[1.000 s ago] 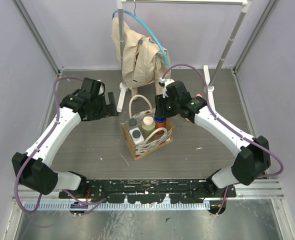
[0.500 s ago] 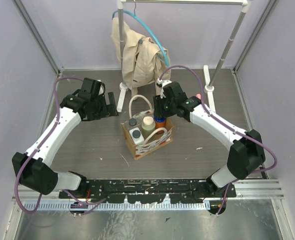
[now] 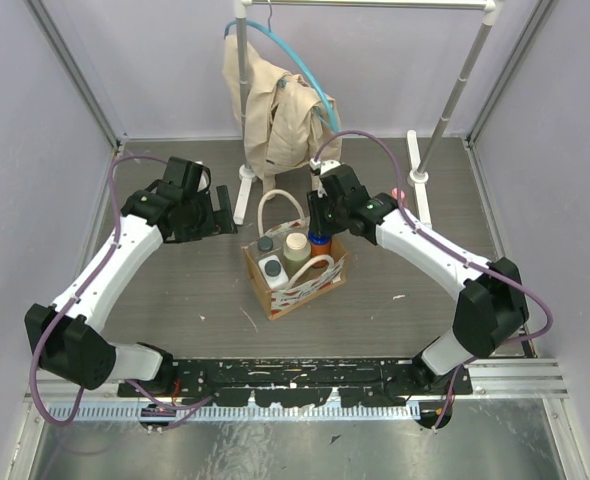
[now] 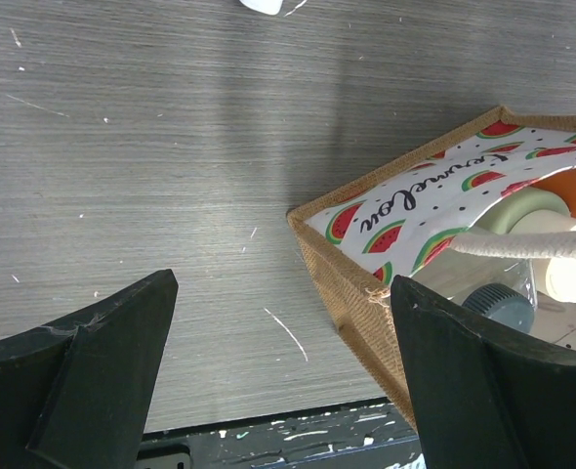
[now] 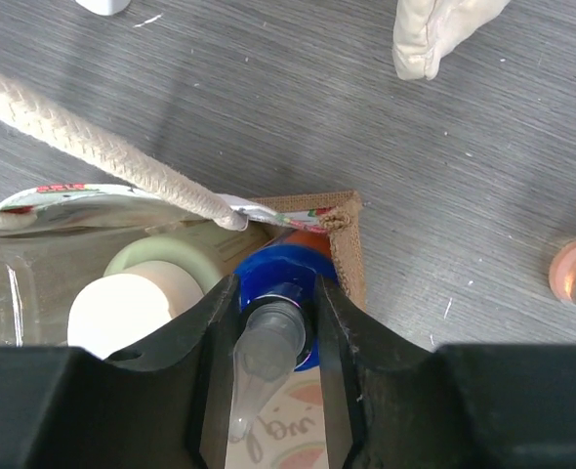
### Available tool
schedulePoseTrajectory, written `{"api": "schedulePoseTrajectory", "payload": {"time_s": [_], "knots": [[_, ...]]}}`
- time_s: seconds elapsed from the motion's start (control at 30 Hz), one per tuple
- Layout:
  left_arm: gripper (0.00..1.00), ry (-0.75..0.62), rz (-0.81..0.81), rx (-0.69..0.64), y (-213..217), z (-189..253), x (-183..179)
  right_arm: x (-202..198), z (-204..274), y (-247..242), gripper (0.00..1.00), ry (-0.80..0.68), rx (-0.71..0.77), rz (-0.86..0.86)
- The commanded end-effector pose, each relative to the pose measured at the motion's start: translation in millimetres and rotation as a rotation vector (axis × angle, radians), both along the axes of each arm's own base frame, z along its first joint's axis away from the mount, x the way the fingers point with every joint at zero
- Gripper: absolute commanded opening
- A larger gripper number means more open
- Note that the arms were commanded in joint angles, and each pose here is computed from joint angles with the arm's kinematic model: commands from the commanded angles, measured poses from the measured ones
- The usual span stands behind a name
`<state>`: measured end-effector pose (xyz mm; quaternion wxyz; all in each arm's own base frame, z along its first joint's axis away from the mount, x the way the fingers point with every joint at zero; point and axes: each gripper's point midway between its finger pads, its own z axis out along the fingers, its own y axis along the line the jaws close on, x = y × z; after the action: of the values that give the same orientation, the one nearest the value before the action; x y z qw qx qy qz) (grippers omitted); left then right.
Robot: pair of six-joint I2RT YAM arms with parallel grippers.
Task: Take the personal care products out of the canvas bag
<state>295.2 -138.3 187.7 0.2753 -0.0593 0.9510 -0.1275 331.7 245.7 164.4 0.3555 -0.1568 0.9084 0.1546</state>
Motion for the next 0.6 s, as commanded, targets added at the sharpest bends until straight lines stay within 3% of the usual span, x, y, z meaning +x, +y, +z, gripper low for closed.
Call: {"api": "schedulePoseTrajectory", "payload": {"time_s": [0.0, 0.3, 0.57], "knots": [[0.98, -0.004, -0.011, -0.013, -4, -1, 0, -6, 18, -4, 0.17, -0.021, -0.053, -0.011], [0.98, 0.0, -0.012, -0.019, -5, -2, -1, 0, 118, -6, 0.16, -0.197, -0.003, -0.017], [0.98, -0.002, -0.013, -0.016, -4, -2, -1, 17, 180, -25, 0.15, -0.327, -0.062, -0.088]]}}
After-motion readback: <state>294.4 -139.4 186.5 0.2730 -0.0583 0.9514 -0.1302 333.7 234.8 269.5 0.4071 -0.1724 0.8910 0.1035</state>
